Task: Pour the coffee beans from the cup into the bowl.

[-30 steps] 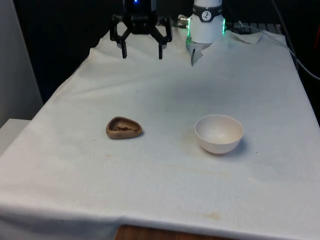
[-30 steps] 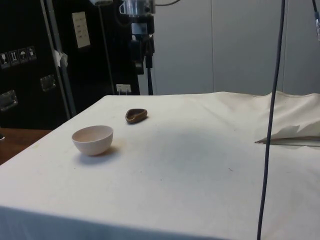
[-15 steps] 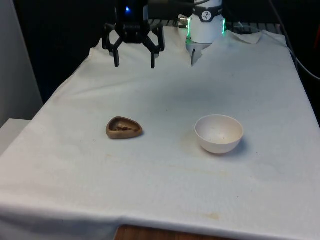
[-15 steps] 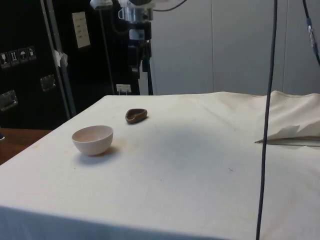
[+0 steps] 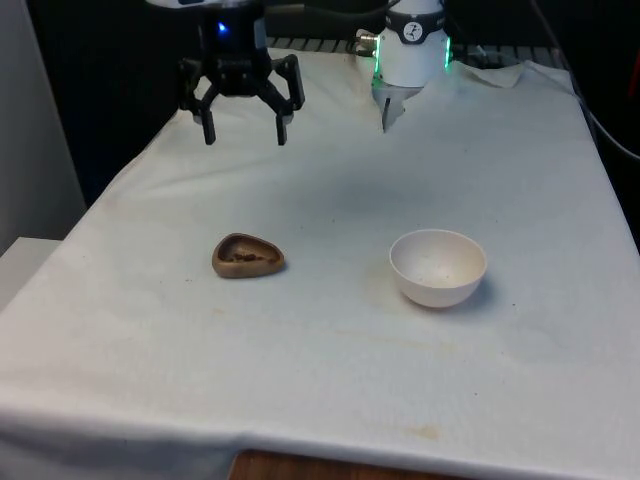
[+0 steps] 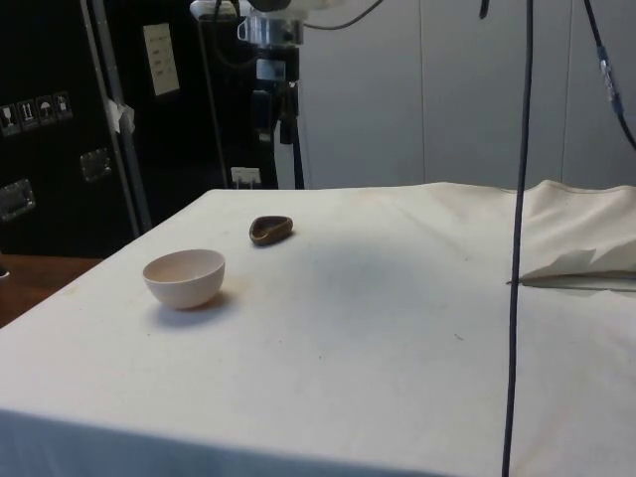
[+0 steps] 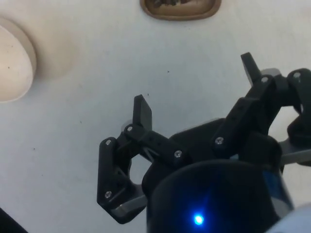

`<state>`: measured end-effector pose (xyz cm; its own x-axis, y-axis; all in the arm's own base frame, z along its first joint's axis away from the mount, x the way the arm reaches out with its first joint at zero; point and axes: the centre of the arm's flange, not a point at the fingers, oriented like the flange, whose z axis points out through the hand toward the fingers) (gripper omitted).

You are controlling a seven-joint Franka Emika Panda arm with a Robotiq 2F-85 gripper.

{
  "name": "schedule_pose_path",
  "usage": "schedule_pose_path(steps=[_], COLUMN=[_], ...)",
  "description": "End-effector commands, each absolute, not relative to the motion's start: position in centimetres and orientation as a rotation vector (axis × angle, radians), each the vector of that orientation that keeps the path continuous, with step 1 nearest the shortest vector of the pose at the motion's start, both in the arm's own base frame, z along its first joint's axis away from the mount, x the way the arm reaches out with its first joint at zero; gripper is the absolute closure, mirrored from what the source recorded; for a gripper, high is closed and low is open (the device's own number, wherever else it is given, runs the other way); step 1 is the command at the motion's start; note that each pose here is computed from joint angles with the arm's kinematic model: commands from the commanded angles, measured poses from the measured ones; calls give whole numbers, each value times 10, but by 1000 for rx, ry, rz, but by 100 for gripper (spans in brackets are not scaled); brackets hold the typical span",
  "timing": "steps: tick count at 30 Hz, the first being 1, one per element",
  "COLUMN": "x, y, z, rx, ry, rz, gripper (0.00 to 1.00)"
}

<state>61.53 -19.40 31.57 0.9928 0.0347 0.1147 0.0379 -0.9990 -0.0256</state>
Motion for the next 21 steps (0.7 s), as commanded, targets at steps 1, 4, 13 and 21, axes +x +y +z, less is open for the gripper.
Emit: schedule_pose_path(steps=[1,4,13,21], x=[616,616,622,630], y=[-199,-209,-227,-239], z=[314,311,304,287], rx=[-3101,-3106,-3139,-3145], ry=[-58,-55,-53,-38], rz=[-177,-176,-167,-155], gripper=[0,0,0,0])
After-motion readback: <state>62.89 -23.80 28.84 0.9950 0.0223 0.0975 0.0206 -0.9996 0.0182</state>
